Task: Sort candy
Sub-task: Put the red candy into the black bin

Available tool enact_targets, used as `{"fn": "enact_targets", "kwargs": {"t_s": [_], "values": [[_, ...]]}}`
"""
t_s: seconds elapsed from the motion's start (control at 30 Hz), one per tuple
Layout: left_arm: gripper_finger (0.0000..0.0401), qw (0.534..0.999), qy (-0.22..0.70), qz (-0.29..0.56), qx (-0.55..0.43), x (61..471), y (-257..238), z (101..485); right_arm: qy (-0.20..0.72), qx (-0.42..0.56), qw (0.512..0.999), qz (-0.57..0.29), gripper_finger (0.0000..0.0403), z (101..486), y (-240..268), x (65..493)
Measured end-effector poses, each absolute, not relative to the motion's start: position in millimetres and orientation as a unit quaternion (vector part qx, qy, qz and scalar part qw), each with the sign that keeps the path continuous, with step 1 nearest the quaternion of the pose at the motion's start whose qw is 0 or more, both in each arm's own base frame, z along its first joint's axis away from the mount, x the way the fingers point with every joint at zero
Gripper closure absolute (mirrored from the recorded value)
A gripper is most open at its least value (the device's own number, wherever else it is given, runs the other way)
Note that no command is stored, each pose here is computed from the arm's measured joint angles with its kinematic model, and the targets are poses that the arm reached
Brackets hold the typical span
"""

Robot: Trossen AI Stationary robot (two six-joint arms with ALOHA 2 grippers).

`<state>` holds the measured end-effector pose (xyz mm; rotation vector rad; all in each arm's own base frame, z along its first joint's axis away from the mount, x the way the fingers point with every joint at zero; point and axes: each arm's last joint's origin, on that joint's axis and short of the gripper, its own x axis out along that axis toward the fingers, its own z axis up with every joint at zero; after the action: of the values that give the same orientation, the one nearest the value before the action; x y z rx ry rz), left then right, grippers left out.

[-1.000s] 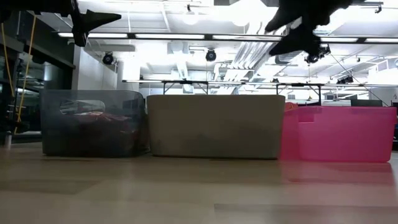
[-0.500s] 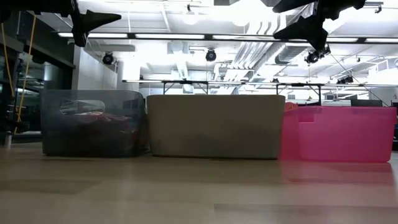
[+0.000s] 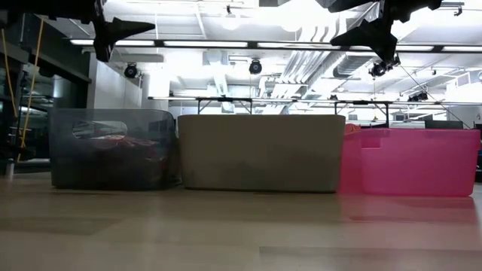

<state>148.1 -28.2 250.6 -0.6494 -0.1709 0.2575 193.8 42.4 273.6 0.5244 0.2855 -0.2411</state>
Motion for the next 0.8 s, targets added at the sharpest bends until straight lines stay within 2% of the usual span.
{"fn": "enact_targets", "kwargs": {"t_s": [0.23, 0.43, 0.63, 0.8], "values": [[0.0158, 0.956, 0.051, 0.086, -0.275, 174.7, -40.9, 267.2, 0.140, 0.258, 0.949, -0.119, 0.0142, 273.6, 42.4, 193.9], [0.0158, 0.952, 0.184, 0.044, -0.240, 189.7, -50.6, 291.4, 0.141, 0.258, 0.949, -0.119, 0.0142, 273.6, 42.4, 193.9], [0.0158, 0.944, 0.252, 0.022, -0.214, 194.3, -66.5, 307.2, 0.141, 0.258, 0.948, -0.119, 0.0142, 273.5, 42.4, 193.9], [0.0158, 0.931, 0.292, 0.004, -0.219, 193.7, -84.3, 305.6, 0.145, 0.256, 0.948, -0.120, 0.0142, 272.7, 42.4, 193.7]]}}
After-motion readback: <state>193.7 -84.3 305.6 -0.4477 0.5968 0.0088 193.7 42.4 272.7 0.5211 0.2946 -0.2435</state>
